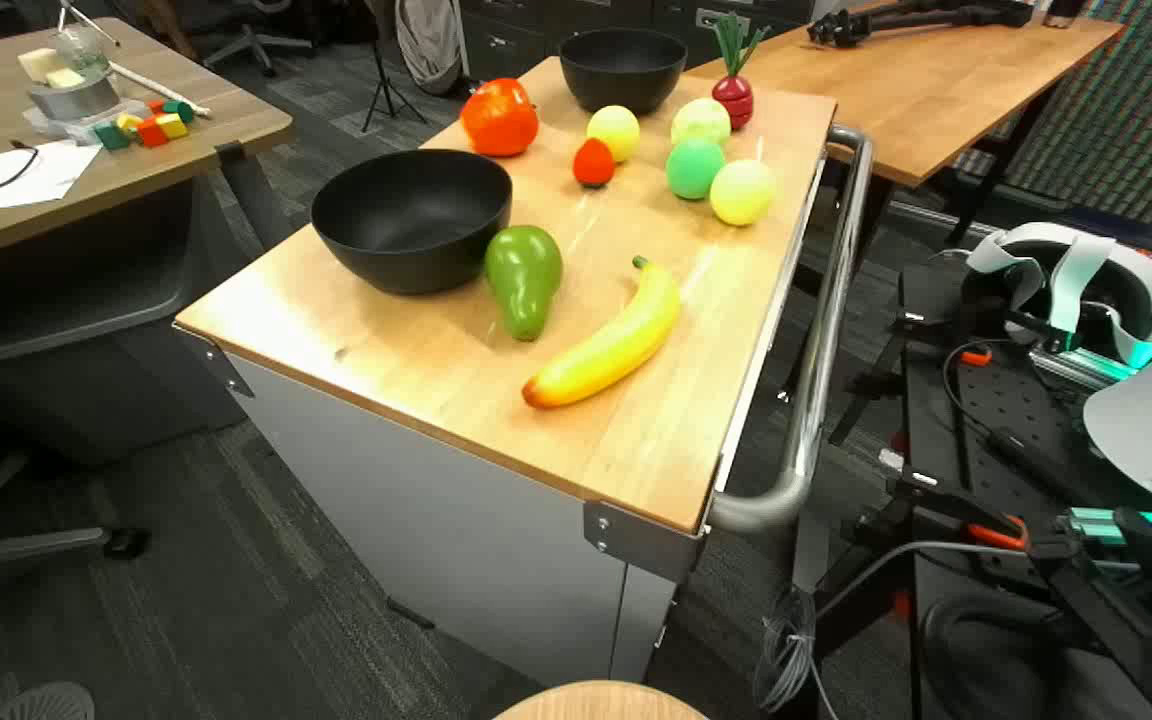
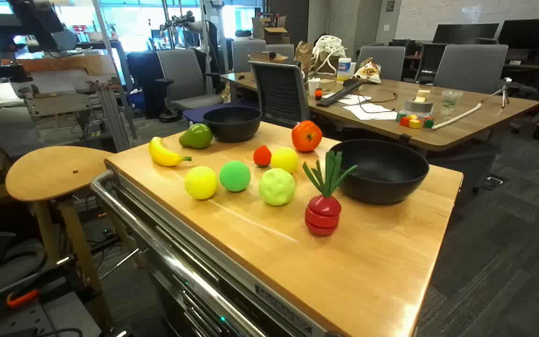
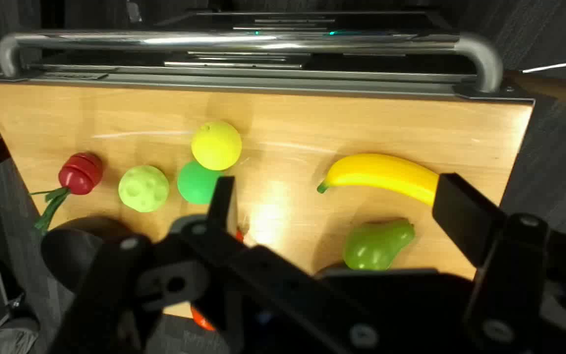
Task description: Place the fruits and vegetables in the two black bowls
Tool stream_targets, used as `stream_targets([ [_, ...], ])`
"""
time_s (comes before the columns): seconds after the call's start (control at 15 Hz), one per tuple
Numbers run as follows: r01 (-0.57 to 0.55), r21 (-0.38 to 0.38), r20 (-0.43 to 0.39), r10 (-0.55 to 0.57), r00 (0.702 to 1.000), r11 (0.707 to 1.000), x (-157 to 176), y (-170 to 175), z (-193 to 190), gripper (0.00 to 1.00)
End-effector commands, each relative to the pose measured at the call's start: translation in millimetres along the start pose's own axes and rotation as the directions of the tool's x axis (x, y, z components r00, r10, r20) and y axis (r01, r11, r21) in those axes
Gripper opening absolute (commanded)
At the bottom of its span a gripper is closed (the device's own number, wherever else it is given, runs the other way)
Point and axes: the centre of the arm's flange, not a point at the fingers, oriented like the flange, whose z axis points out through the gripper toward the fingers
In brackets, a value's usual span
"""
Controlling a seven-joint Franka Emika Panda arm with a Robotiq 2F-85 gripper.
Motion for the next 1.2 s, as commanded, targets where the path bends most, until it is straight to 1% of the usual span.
stream_targets([
  [0.0,0.0,0.002,-0.004,0.0,1.0,1.0,0.5,-0.1,-1.7,1.0],
  [0.2,-0.002,0.005,-0.017,0.002,1.0,1.0,0.2,0.4,-7.6,1.0],
  [1.13,-0.002,0.005,-0.017,0.002,1.0,1.0,0.2,0.4,-7.7,1.0],
])
